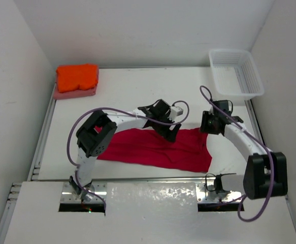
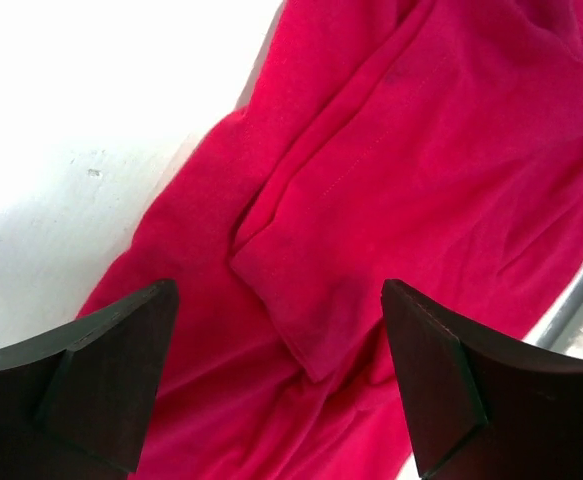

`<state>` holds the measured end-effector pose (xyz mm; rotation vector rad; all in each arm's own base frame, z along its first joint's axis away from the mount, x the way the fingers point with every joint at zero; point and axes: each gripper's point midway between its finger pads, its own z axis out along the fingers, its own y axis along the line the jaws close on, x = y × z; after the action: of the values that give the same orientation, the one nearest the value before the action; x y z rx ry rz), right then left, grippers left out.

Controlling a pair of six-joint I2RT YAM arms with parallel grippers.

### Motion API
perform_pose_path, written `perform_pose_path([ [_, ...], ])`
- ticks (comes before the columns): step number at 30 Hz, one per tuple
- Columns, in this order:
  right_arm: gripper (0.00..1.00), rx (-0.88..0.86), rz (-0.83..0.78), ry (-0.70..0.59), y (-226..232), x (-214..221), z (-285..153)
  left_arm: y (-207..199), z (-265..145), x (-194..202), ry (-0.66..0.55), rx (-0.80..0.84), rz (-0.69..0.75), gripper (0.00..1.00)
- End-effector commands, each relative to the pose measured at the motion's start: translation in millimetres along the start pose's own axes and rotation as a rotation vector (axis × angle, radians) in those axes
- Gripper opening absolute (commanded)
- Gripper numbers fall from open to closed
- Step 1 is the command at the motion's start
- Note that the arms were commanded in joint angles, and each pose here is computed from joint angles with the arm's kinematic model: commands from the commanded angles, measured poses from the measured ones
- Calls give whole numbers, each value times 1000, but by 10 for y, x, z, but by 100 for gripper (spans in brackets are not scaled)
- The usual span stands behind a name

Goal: Fold and stack the t-shirts
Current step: Fold the other side of the tshirt into a rectangle

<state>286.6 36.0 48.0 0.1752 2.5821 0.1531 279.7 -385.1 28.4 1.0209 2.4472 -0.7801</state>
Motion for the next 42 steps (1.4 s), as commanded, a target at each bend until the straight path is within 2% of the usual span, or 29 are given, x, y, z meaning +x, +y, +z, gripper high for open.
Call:
perform_pose_path([
  [1, 39, -31, 25, -36, 74, -33, -289, -103, -287, -381, -73, 11, 46, 81],
  [3, 30, -88, 39, -25, 215, 124, -305, -133, -350, -480, -89, 16, 63, 76],
  [5, 36, -117, 99, 10, 273, 284, -304, -164, -360, -532, -101, 32, 81, 73],
  [6, 41, -114, 120, 16, 249, 294, -289, -212, -369, -601, -125, 64, 137, 65],
  [7, 41, -126, 119, 18, 250, 319, -238, -253, -354, -617, -130, 90, 165, 56],
  [8, 39, -151, 118, -2, 283, 261, -207, -276, -345, -632, -132, 108, 190, 50],
  [9, 30, -214, 118, -40, 376, 123, -189, -235, -324, -635, -123, 90, 198, 30],
  [10, 28, -244, 114, -31, 426, 82, -165, -155, -332, -618, -115, 77, 181, 20],
  [11, 27, -255, 101, 8, 460, 3, -89, -116, -354, -582, -104, 81, 164, 16],
  [12, 27, -247, 95, 78, 445, 82, -61, -119, -369, -484, -88, 111, 127, 17],
  [14, 28, -233, 61, 114, 416, 81, 23, -48, -414, -415, -87, 122, 98, 21],
  [15, 29, -207, 60, 119, 365, 106, 97, -35, -439, -394, -85, 111, 107, 28],
  [20, 38, -94, 44, 130, 159, 161, 133, -139, -411, -306, -73, 156, 111, 34],
  [24, 34, -122, 47, 148, 205, 187, 200, -316, -342, -226, -51, 236, 102, 35],
  [30, 33, -121, 94, 197, 203, 364, 316, -290, -245, -13, -17, 241, 68, 37],
  [33, 32, -134, 87, 171, 222, 303, 368, -307, -212, 45, -8, 243, 68, 41],
  [35, 27, -142, 87, 139, 243, 210, 395, -285, -150, 117, 8, 228, 66, 44],
  [38, 9, -151, 70, 102, 260, 75, 406, -143, -53, 237, 25, 160, 56, 44],
  [41, 0, -146, 43, 88, 248, 41, 366, -71, -33, 286, 32, 125, 59, 44],
  [42, 0, -139, 34, 84, 228, 37, 346, -46, -33, 286, 32, 114, 58, 44],
])
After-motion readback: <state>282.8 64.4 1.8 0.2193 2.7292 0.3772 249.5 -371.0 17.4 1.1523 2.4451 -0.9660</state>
